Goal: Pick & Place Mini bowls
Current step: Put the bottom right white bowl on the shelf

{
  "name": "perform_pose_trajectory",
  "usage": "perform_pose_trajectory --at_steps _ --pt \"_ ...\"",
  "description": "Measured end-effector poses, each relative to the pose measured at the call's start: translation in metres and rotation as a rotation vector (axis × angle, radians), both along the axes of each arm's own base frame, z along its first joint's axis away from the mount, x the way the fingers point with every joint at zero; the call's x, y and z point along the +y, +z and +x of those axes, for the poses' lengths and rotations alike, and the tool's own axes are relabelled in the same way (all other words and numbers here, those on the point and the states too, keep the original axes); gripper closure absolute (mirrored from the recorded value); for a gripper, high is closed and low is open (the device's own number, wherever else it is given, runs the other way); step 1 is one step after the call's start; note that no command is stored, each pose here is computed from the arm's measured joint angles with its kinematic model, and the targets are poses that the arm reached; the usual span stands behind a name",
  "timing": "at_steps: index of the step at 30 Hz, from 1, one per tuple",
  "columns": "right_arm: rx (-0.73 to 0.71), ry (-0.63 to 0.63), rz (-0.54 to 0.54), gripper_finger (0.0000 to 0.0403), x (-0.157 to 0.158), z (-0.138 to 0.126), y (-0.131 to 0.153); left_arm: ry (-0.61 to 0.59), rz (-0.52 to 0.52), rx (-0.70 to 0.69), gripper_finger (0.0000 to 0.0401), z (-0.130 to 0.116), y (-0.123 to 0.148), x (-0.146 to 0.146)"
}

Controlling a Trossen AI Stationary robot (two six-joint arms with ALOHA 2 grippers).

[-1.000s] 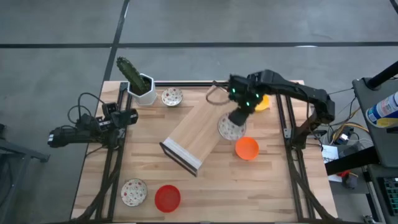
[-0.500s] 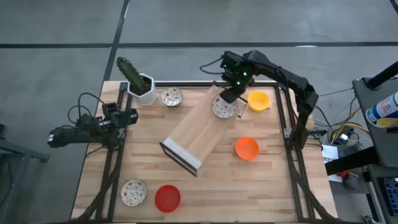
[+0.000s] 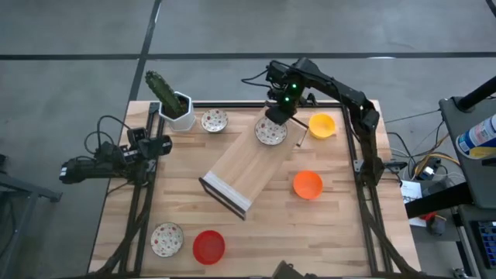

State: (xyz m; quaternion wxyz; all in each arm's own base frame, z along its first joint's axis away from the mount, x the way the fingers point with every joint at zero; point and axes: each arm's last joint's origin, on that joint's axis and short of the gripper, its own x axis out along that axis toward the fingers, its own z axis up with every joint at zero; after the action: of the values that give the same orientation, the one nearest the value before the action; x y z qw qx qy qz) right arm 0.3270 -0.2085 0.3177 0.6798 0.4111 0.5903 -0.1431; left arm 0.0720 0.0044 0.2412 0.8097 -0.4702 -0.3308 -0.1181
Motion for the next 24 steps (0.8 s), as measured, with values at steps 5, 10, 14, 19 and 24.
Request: perform_pose_trajectory --at_steps 5,10,14,19,24 --pt "0.001 -0.005 -0.008 0.039 -0.0019 -0.002 0.0014 0.002 0.004 0.001 0.0401 0.0 0.0 0.0" --pt "0.002 -0.012 -0.008 0.039 -0.0028 -0.0027 0.0015 0.002 0.004 0.001 0.0401 0.0 0.0 -0.0001" --pt "0.001 -0.007 -0.009 0.039 -0.0024 -0.0024 0.0015 0.002 0.004 0.001 0.0401 0.0 0.0 -0.0001" --pt "-0.001 -0.001 -0.011 0.039 -0.0024 -0.0026 0.0016 0.003 0.004 0.001 0.0401 0.0 0.0001 -0.0001" --pt "-0.001 0.003 -0.015 0.039 -0.0024 -0.0027 0.0017 0.003 0.005 0.001 0.0401 0.0 -0.0001 -0.0001"
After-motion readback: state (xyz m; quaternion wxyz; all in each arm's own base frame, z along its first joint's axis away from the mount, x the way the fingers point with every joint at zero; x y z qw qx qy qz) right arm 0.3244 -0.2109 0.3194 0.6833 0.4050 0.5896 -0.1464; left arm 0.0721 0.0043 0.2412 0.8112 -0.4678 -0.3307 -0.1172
